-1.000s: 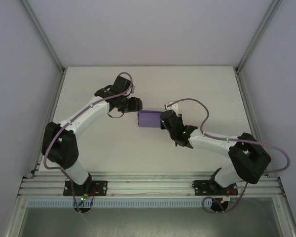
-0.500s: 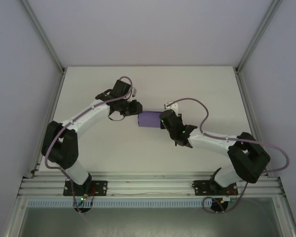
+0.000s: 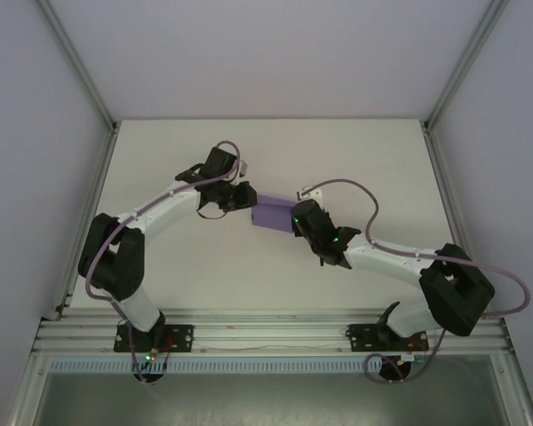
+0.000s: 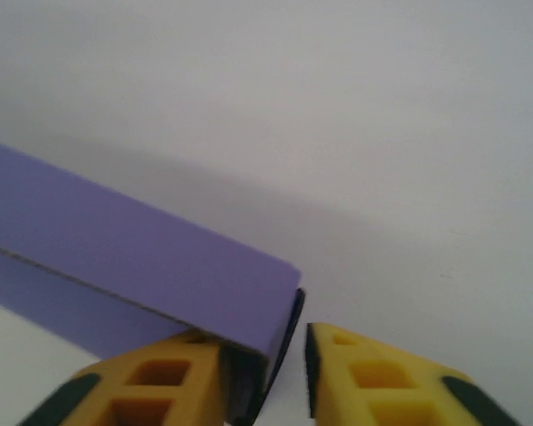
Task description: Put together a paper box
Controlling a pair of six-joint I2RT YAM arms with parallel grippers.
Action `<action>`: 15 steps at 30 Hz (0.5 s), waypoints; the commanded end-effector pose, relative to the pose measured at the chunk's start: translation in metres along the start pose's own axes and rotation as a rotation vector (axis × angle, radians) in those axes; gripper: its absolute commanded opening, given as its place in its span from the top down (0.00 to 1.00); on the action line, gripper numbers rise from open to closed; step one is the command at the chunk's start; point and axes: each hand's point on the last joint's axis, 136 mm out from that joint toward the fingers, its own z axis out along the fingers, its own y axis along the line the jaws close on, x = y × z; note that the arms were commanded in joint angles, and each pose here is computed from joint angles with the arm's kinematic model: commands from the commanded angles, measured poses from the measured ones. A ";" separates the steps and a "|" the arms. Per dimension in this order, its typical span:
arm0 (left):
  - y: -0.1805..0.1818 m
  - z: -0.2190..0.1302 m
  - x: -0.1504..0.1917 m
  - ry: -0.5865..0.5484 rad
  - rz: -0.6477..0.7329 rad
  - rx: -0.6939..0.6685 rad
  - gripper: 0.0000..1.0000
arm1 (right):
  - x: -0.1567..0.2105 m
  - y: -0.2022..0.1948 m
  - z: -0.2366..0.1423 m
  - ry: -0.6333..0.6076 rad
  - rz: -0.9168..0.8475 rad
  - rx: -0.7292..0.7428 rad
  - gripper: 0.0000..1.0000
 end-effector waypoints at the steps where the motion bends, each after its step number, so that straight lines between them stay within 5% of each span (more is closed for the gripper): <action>1: 0.045 0.026 0.043 0.151 -0.077 -0.138 0.82 | -0.026 0.002 -0.007 -0.016 0.006 -0.013 0.66; 9: 0.043 0.026 0.045 0.156 -0.073 -0.123 0.82 | -0.052 0.001 -0.019 -0.049 0.127 -0.100 0.52; 15: 0.039 0.027 0.044 0.155 -0.071 -0.107 0.82 | -0.051 -0.027 -0.003 -0.016 0.214 0.034 0.54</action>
